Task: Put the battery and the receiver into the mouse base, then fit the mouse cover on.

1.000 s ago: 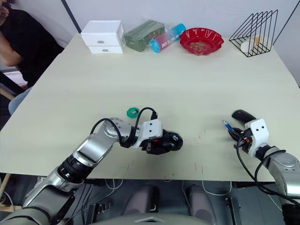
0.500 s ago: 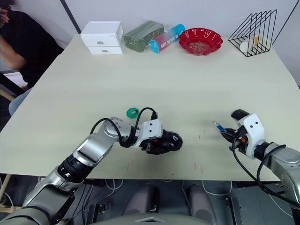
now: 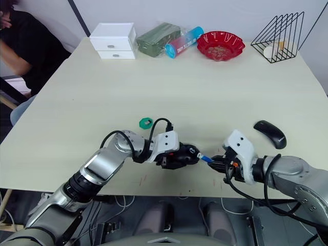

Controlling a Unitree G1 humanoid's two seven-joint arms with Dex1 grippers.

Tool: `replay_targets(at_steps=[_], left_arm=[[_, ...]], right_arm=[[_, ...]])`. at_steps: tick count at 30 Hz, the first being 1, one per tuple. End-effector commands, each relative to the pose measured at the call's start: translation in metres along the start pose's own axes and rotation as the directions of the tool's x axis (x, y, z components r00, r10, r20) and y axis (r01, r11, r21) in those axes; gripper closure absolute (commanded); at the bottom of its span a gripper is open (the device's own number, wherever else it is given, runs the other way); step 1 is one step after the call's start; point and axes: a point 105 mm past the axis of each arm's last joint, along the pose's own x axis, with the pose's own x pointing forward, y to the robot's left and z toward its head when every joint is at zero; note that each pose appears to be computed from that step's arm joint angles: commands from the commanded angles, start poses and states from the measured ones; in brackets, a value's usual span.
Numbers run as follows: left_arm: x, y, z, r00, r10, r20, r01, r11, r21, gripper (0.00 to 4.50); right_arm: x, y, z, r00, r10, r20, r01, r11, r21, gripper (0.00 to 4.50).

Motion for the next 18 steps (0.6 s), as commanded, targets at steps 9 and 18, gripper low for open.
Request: replay_targets(at_steps=[9, 18], left_arm=[[0.008, -0.010, -0.024, 0.996, -0.031, -0.088, 0.025, 0.998, -0.066, 1.54], [0.008, -0.007, -0.025, 0.995, -0.031, -0.096, 0.026, 0.999, -0.048, 1.54]], right_arm=[[0.018, 0.004, 0.008, 0.998, -0.019, -0.068, 0.021, 0.999, 0.033, 4.44], [0.031, -0.001, 0.005, 0.991, -0.055, -0.123, 0.065, 0.995, 0.079, 4.44]])
